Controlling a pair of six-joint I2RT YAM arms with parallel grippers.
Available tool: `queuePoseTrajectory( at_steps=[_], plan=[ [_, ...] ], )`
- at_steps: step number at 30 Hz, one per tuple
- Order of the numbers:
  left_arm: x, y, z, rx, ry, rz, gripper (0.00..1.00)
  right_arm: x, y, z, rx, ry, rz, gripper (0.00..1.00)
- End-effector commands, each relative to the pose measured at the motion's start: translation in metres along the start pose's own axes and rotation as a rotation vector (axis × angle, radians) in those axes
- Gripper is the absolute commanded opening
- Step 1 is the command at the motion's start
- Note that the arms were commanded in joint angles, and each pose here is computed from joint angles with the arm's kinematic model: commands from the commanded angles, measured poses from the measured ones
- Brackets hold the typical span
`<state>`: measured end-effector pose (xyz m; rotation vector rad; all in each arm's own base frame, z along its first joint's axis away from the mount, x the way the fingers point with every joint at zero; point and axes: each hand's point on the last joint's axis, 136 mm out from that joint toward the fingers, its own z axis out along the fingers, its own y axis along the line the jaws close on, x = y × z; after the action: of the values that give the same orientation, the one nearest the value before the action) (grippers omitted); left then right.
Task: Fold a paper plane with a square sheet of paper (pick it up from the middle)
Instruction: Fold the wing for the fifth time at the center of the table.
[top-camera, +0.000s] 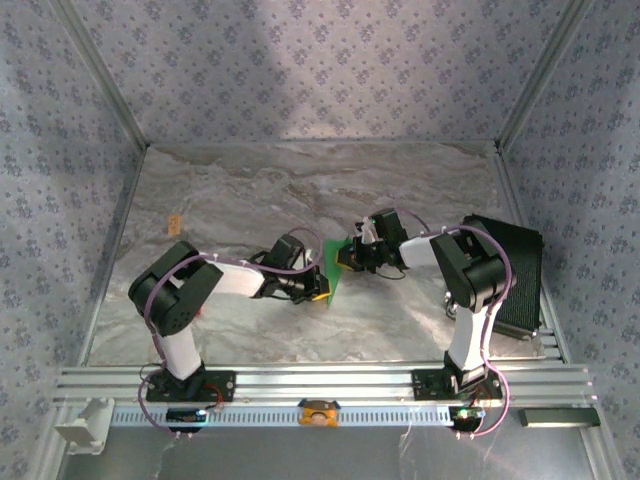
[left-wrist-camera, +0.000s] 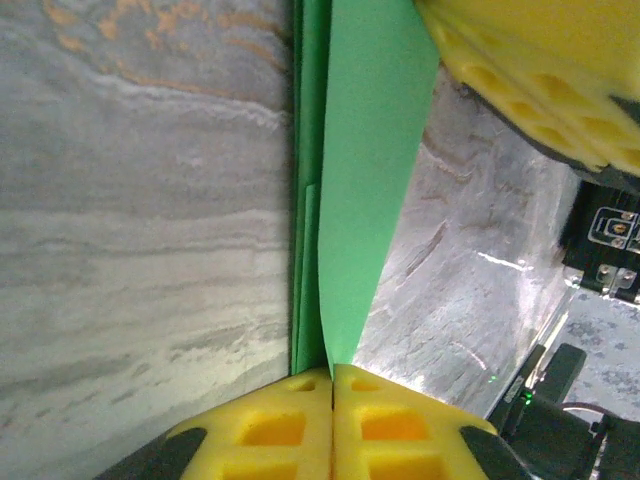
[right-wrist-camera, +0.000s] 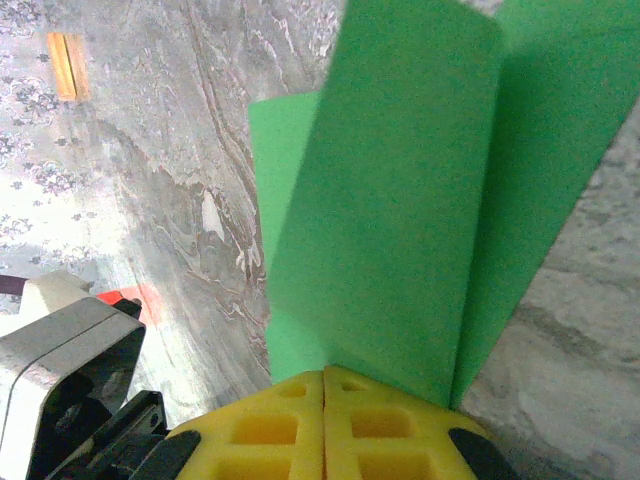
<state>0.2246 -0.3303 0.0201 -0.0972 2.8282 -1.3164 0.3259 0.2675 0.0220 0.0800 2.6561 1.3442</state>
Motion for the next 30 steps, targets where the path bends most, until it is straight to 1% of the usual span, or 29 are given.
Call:
queuePoseTrajectory(
  at_steps=[1,4,6,8,10,13,14,15,16,19,21,24,26,30],
  plan=[
    [0.034,0.025,0.001,-0.075,0.116,-0.041,0.03,0.022,-0.047,0.002,0.17,0.039,0.086,0.09],
    [0.04,0.029,0.001,-0.09,0.135,-0.039,0.03,0.022,-0.047,0.002,0.171,0.04,0.087,0.09],
    [0.042,0.032,0.0,-0.11,0.138,-0.037,0.07,0.022,-0.047,0.002,0.171,0.041,0.087,0.09],
    [0.044,0.038,-0.002,-0.138,0.14,-0.036,0.09,0.022,-0.046,0.001,0.171,0.038,0.084,0.09],
    [0.045,0.039,-0.003,-0.146,0.141,-0.034,0.13,0.021,-0.045,0.001,0.169,0.038,0.084,0.09],
    [0.048,0.04,-0.004,-0.149,0.148,-0.033,0.14,0.022,-0.045,0.002,0.169,0.039,0.083,0.08],
    [0.048,0.04,-0.004,-0.147,0.148,-0.03,0.13,0.021,-0.045,0.002,0.169,0.038,0.082,0.08],
    [0.049,0.039,-0.004,-0.145,0.151,-0.028,0.07,0.021,-0.046,0.001,0.172,0.038,0.084,0.08],
    [0.049,0.039,-0.005,-0.145,0.151,-0.027,0.05,0.021,-0.046,0.001,0.172,0.038,0.084,0.08],
    [0.05,0.04,-0.004,-0.145,0.158,-0.025,0.01,0.022,-0.047,0.002,0.174,0.04,0.086,0.08],
    [0.052,0.041,-0.004,-0.145,0.165,-0.025,0.01,0.022,-0.047,0.002,0.175,0.039,0.085,0.08],
    [0.054,0.04,-0.004,-0.142,0.174,-0.022,0.05,0.022,-0.047,0.002,0.174,0.04,0.085,0.08],
    [0.055,0.042,-0.005,-0.152,0.17,-0.024,0.11,0.022,-0.046,0.002,0.173,0.04,0.085,0.08],
    [0.055,0.042,-0.008,-0.16,0.164,-0.023,0.15,0.022,-0.046,0.002,0.172,0.041,0.084,0.08]
  ],
)
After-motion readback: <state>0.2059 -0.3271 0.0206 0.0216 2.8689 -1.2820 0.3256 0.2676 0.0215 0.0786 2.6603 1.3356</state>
